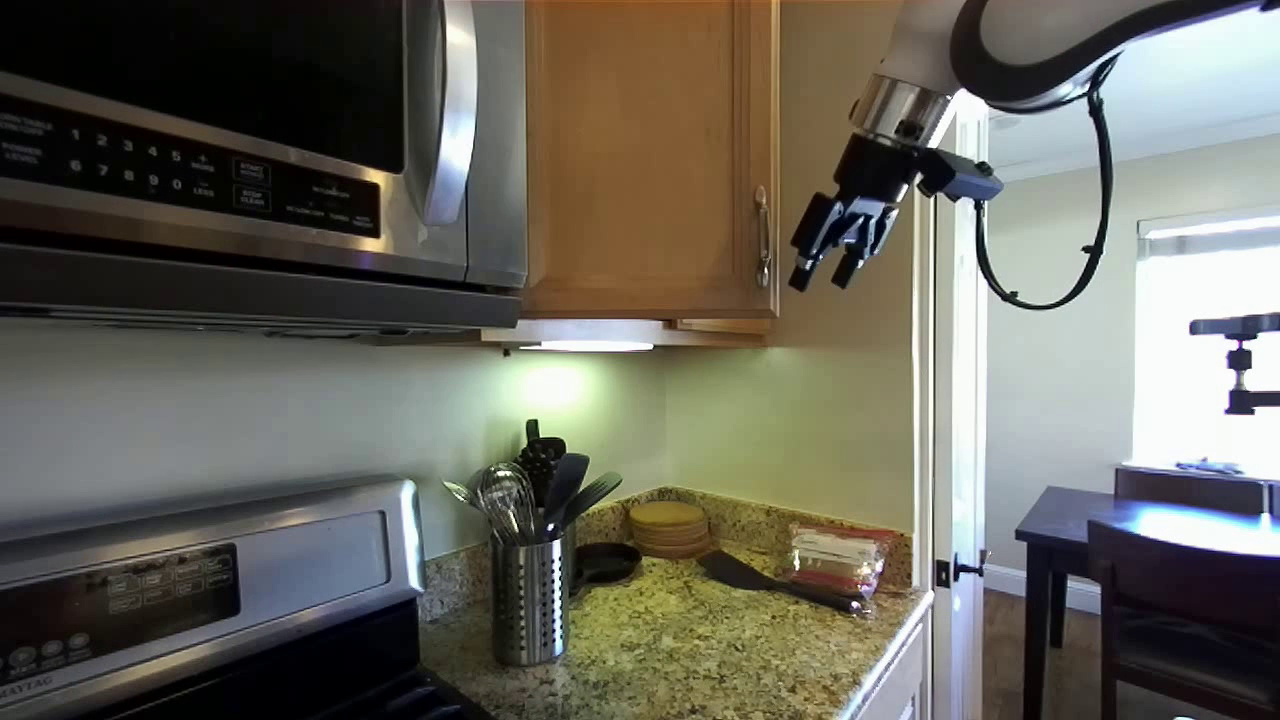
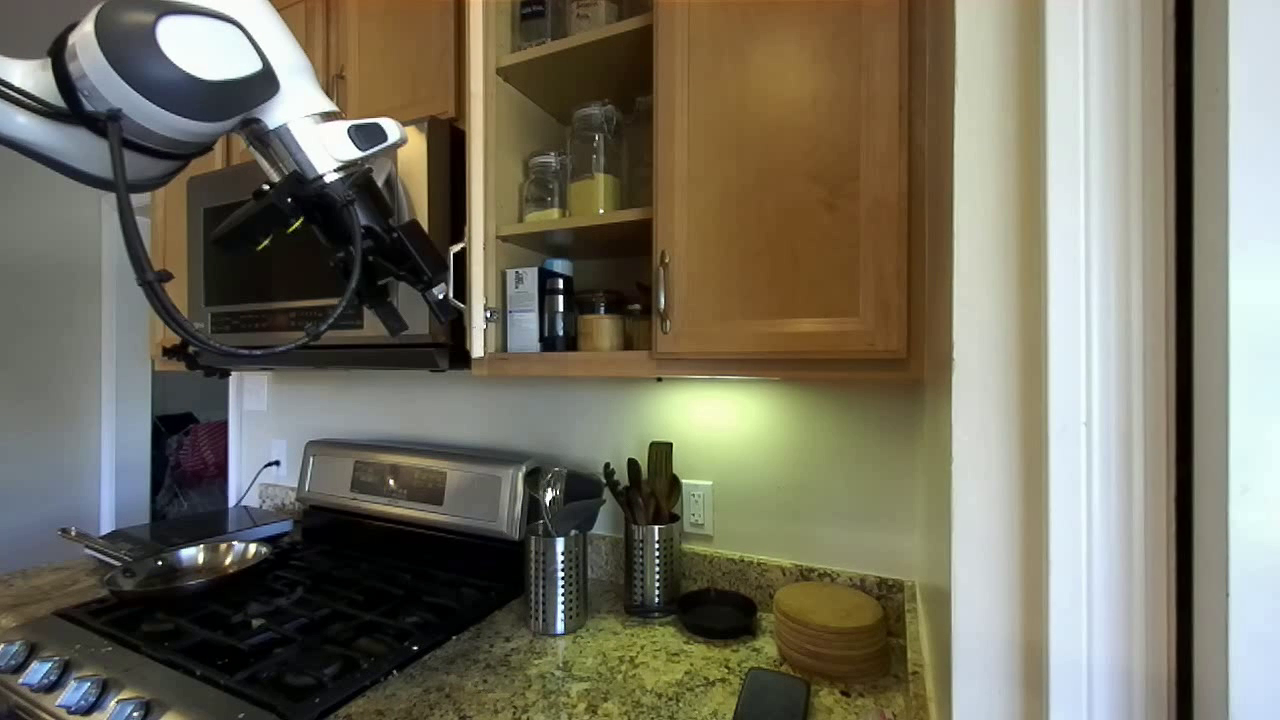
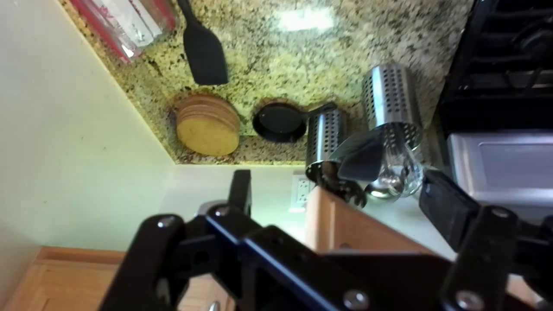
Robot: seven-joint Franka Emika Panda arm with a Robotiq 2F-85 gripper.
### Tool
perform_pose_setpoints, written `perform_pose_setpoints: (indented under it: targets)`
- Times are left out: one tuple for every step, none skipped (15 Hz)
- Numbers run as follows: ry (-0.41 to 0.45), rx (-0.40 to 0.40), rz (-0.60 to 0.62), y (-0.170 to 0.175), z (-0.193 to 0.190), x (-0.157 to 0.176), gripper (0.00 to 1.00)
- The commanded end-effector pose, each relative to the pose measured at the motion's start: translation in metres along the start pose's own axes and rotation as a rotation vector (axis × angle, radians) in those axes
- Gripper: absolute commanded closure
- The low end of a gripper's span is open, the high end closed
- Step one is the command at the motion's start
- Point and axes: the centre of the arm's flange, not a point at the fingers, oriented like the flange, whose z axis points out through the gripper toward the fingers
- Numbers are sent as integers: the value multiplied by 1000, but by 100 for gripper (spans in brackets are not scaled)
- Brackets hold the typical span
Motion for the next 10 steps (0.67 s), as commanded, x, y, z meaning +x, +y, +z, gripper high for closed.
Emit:
perform_pose_setpoints:
  targets:
    - [-99,80,-130,-21,-13,-5,0]
    - [-102,90,-152,-30,-17,-5,0]
    - [-99,85,-160,-35,-18,-3,0]
    - [-93,76,-162,-41,-19,1,25]
    - [-91,82,-169,-44,-19,4,26]
    - [-84,81,-162,-47,-19,9,33]
    - [-81,88,-163,-49,-19,12,40]
    - [-71,91,-151,-52,-18,19,47]
    - [-67,87,-138,-51,-9,25,53]
    - [-63,88,-121,-52,-6,32,61]
